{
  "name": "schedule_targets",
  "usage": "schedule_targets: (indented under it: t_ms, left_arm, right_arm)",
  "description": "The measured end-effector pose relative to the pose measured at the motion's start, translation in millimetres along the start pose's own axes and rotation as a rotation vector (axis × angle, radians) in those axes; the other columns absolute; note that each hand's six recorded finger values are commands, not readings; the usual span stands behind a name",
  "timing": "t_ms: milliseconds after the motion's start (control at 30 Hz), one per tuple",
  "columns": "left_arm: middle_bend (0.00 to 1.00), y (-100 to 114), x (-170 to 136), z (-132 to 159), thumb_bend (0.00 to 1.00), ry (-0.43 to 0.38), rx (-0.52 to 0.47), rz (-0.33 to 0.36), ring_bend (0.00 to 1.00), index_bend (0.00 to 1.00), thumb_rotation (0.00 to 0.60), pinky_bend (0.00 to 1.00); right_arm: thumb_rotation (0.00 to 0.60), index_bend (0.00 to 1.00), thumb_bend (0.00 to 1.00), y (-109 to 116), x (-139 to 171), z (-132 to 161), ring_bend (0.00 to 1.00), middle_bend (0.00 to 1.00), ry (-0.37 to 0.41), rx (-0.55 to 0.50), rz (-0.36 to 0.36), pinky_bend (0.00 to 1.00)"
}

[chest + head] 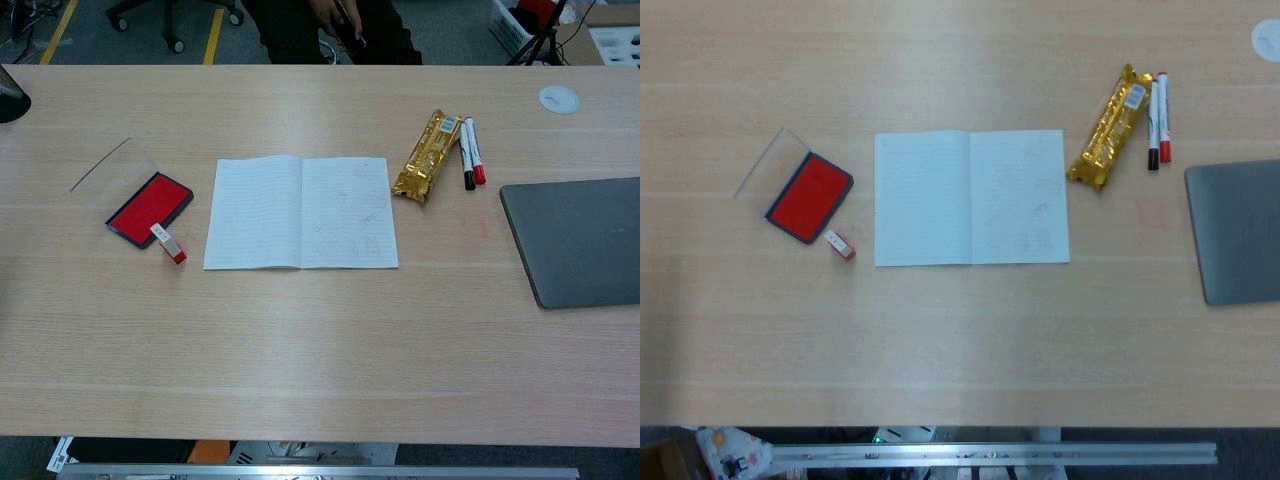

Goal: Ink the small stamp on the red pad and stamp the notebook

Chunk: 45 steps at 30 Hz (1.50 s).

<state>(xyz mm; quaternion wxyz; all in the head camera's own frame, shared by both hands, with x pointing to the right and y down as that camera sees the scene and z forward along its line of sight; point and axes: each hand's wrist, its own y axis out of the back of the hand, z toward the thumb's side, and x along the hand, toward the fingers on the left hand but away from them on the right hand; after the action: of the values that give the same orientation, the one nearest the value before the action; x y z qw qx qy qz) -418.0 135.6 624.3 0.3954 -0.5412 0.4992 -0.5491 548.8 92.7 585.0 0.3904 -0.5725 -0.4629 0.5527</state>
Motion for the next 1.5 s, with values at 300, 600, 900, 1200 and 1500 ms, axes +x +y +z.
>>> schedule_targets:
  t_ms: [300, 600, 900, 1200, 1500]
  left_arm:
    - [0.21, 2, 4, 6, 0.44, -0.042, -0.009, -0.015, 0.11, 0.34, 0.600, 0.17]
    - [0.64, -2, 28, 28, 0.44, -0.193, -0.028, -0.102, 0.59, 0.23, 0.600, 0.67]
    - [1.00, -22, 58, 70, 0.42, -0.424, 0.043, -0.260, 0.98, 0.26, 0.600, 0.99]
    - [1.00, -44, 76, 108, 0.42, -0.584, 0.152, -0.288, 1.00, 0.30, 0.600, 1.00]
    - [1.00, -60, 83, 135, 0.21, -0.701, 0.279, -0.284, 1.00, 0.31, 0.600, 1.00]
  right_arm:
    - [0.600, 0.26, 0.21, 6, -4, 4, 0.18, 0.35, 0.015, 0.019, -0.008, 0.30]
    - [0.600, 0.26, 0.21, 14, -15, 17, 0.18, 0.35, 0.050, 0.031, -0.008, 0.30]
    - [0.600, 0.26, 0.20, 17, -20, 22, 0.18, 0.35, 0.066, 0.042, -0.002, 0.30]
    - [0.600, 0.26, 0.21, 16, -19, 19, 0.18, 0.35, 0.059, 0.048, 0.008, 0.30]
    - [0.600, 0.26, 0.21, 12, -19, 20, 0.18, 0.35, 0.058, 0.051, 0.024, 0.30]
